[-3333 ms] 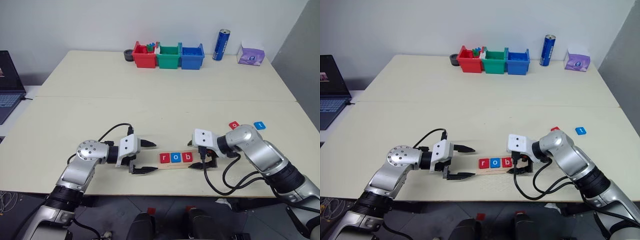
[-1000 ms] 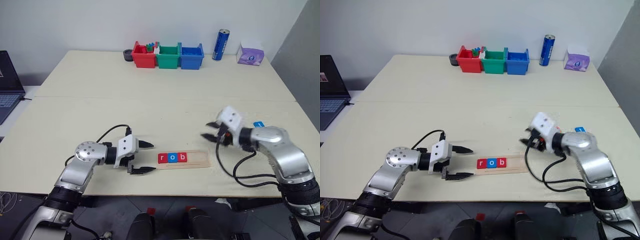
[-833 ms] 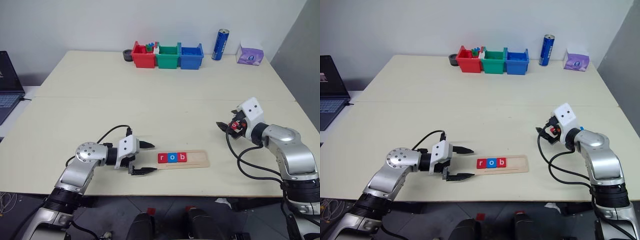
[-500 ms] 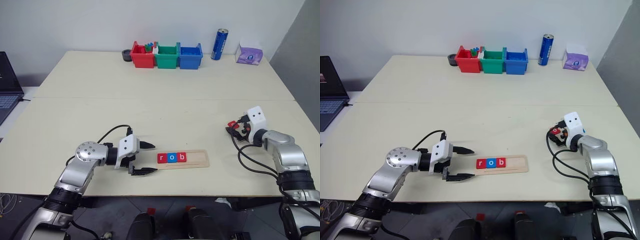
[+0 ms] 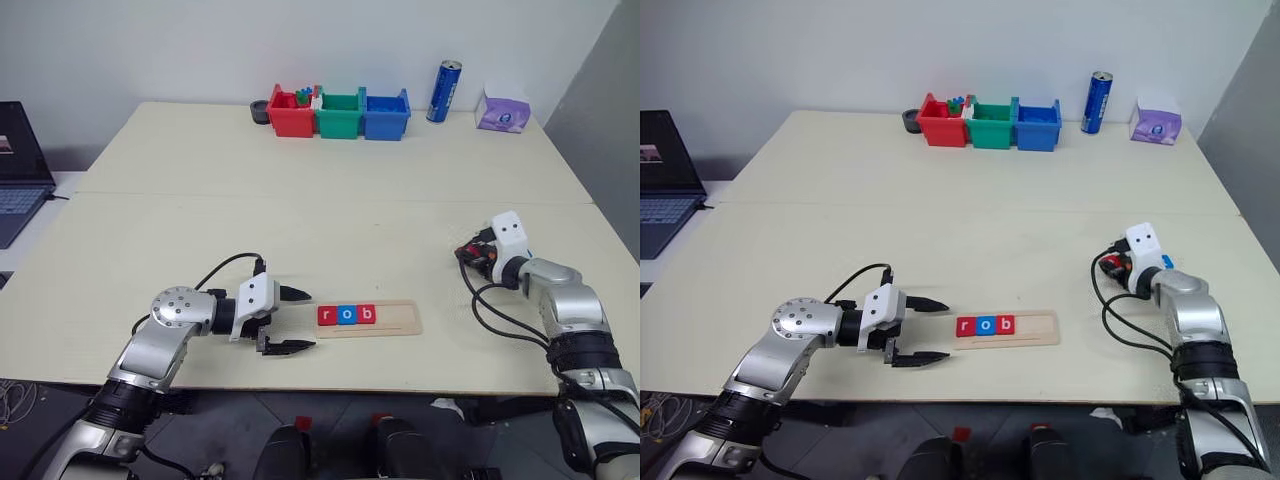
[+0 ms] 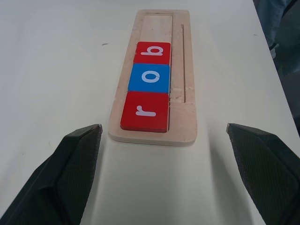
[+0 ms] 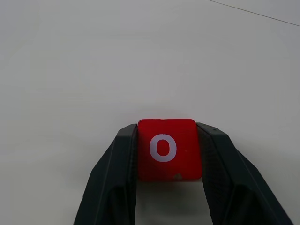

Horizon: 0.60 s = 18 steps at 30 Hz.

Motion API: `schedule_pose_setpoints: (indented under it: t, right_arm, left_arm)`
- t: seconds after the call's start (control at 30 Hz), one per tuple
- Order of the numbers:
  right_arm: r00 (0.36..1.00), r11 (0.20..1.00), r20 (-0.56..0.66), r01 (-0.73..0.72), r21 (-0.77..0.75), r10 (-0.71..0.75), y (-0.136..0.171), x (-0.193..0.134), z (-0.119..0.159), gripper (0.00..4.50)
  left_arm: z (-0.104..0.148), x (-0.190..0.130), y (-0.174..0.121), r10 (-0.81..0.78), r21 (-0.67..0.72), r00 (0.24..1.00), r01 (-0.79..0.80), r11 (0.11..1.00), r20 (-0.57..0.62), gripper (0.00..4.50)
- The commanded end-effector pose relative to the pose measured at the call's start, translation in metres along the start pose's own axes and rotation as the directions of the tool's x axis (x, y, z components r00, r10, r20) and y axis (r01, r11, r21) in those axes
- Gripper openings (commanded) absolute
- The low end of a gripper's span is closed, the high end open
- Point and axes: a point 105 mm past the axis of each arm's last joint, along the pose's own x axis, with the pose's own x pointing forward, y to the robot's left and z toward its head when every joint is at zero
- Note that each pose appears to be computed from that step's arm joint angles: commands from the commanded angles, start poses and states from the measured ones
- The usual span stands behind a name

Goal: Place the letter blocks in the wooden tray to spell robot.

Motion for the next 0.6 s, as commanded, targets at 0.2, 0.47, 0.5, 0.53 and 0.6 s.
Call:
schedule_pose_setpoints:
  t: [0.2, 0.47, 0.5, 0.53, 0.6]
  right_arm:
    - [0.998, 0.997, 0.023, 0.062, 0.054, -0.063, 0.043, -0.056, -0.015, 1.44]
    - [0.993, 0.969, -0.028, 0.119, 0.219, -0.116, 0.093, -0.076, -0.038, 1.44]
    - [0.992, 0.965, -0.031, 0.124, 0.229, -0.120, 0.096, -0.076, -0.039, 1.44]
    - [0.991, 0.963, -0.034, 0.134, 0.235, -0.130, 0.097, -0.076, -0.039, 1.44]
    - [0.988, 0.956, -0.032, 0.154, 0.248, -0.151, 0.098, -0.074, -0.040, 1.44]
  left_arm:
    - [0.001, -0.013, 0.004, 0.030, 0.002, 0.999, -0.030, 1.000, 0.030, 4.50]
    - [-0.003, -0.014, 0.007, 0.019, 0.014, 1.000, -0.019, 1.000, 0.015, 4.50]
    - [-0.003, -0.014, 0.007, 0.017, 0.016, 1.000, -0.017, 1.000, 0.014, 4.50]
    - [-0.004, -0.014, 0.007, 0.014, 0.017, 1.000, -0.014, 1.000, 0.013, 4.50]
    - [-0.004, -0.013, 0.007, 0.011, 0.019, 1.000, -0.011, 1.000, 0.012, 4.50]
